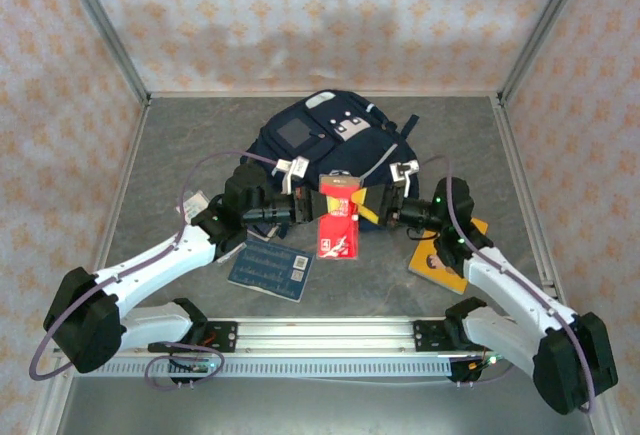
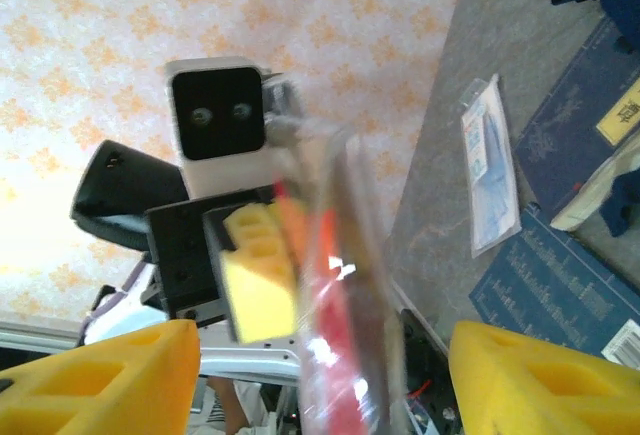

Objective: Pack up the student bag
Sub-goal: Rotate the loose stationery.

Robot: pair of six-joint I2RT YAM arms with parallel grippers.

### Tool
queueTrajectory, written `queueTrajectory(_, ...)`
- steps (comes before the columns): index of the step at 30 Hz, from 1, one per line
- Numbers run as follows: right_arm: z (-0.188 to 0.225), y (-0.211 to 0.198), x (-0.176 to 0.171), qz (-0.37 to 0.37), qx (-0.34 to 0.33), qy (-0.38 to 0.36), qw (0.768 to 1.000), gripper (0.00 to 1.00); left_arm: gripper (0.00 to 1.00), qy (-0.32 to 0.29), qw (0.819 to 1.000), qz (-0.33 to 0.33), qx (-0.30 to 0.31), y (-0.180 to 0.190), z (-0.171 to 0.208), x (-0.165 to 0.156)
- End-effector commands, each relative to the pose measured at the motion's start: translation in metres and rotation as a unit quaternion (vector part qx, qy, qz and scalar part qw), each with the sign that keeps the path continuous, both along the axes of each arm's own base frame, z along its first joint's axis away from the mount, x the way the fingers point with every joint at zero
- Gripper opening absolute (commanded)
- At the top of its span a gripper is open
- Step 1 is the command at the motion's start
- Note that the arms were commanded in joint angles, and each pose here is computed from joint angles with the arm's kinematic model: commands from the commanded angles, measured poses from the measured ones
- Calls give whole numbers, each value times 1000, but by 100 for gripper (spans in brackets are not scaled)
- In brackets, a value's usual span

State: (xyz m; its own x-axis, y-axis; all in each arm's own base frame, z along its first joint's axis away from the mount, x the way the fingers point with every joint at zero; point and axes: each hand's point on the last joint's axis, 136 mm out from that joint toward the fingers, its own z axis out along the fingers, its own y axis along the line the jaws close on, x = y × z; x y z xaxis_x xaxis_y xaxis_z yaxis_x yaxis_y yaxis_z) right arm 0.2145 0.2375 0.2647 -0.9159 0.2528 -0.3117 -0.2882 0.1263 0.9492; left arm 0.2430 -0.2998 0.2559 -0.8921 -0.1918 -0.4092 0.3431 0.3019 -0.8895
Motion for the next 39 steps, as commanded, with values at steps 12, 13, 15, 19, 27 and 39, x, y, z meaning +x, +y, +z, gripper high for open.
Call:
queueTrajectory(12, 8, 7, 6, -149, 98, -3, 984, 85, 0, -9, 938, 319, -137, 87, 46, 46)
queueTrajectory(13, 11, 13, 4, -143, 103, -7, 984, 85, 0, -3, 936, 321, -141, 87, 42, 47)
queueTrajectory(15, 16, 24, 3, -134, 110, -13, 985, 84, 0, 9, 934, 327, -145, 88, 34, 49)
queueTrajectory(19, 19, 42, 4, -126, 123, -18, 984, 79, 0, 18, 933, 331, -143, 87, 26, 50)
queueTrajectory(27, 20, 67, 13, -125, 130, -24, 983, 58, 0, 26, 935, 331, -127, 82, 15, 49)
queueTrajectory(39, -1, 42, 29, -211, 77, -25, 974, 11, 16, 52, 940, 329, -69, 76, -11, 49)
